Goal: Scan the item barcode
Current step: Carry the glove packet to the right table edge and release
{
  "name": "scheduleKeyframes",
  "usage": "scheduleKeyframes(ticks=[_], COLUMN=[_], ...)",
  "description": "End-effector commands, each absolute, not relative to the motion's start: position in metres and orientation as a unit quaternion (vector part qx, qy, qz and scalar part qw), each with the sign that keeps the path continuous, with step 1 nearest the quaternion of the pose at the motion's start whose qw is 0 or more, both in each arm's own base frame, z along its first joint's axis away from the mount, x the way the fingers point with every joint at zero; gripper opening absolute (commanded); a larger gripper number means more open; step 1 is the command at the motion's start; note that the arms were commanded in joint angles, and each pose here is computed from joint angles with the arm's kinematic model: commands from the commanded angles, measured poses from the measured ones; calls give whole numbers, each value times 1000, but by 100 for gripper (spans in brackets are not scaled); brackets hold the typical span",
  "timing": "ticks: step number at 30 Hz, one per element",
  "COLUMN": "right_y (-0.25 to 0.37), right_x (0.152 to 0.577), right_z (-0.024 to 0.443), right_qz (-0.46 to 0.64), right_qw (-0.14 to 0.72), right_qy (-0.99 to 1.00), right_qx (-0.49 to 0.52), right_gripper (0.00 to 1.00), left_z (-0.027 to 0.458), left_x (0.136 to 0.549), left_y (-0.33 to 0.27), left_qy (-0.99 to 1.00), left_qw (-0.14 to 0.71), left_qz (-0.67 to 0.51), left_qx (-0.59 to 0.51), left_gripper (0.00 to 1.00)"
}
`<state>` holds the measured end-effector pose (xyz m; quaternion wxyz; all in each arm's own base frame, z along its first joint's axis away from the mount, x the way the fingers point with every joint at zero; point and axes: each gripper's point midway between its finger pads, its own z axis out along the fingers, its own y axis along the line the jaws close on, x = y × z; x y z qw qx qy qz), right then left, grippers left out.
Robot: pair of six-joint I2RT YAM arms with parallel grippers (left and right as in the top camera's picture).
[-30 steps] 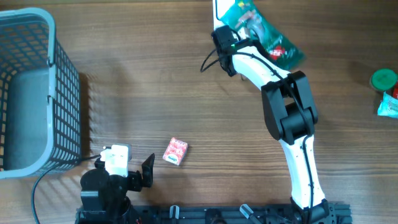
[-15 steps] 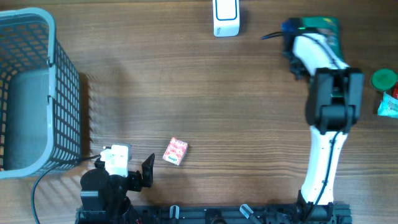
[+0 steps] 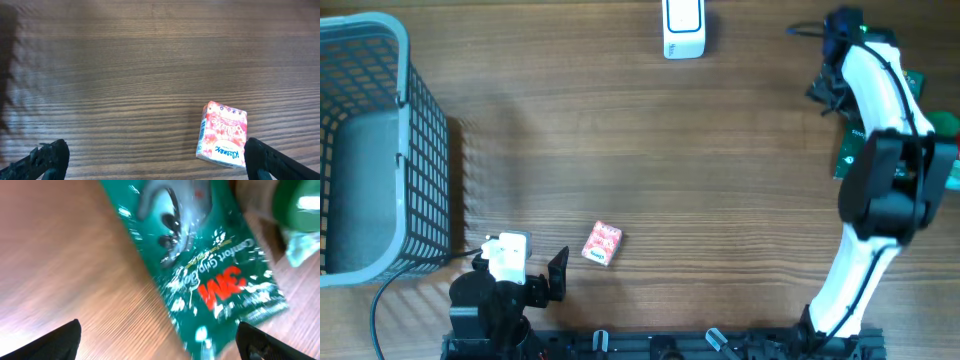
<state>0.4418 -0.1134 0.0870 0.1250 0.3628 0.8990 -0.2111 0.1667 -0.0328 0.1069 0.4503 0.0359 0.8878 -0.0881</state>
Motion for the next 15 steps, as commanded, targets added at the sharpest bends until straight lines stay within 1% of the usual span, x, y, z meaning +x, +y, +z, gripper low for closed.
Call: scheduleKeyframes(ticks=[1,4,7,9,12,14,15], right_y=[-106,-86,-24,26,113,162,173], right_x=[432,425,425,422,405,382,374], right_z=[171,211,229,234,240,240,236], right_qz=[-212,-167,-40,61,224,308,321], right_qw=[219,253,245,224,176,132,118], right_qy=[858,869,922,948,957,942,939], right_qx=[413,392,298,217,57,-18,-29], right_gripper=[100,100,100,100,100,100,100], left_z=[108,108,108,108,108,108,108], left_x=[166,166,166,166,166,166,166], left_y=[-34,-34,-34,-34,-34,-34,-34], left_qy=[886,886,886,886,886,886,886], left_qw=[452,452,452,452,452,452,452], left_qz=[-93,-93,-93,-93,-93,-93,-93], left_qx=[34,34,34,34,34,34,34], left_gripper=[100,100,100,100,100,100,100])
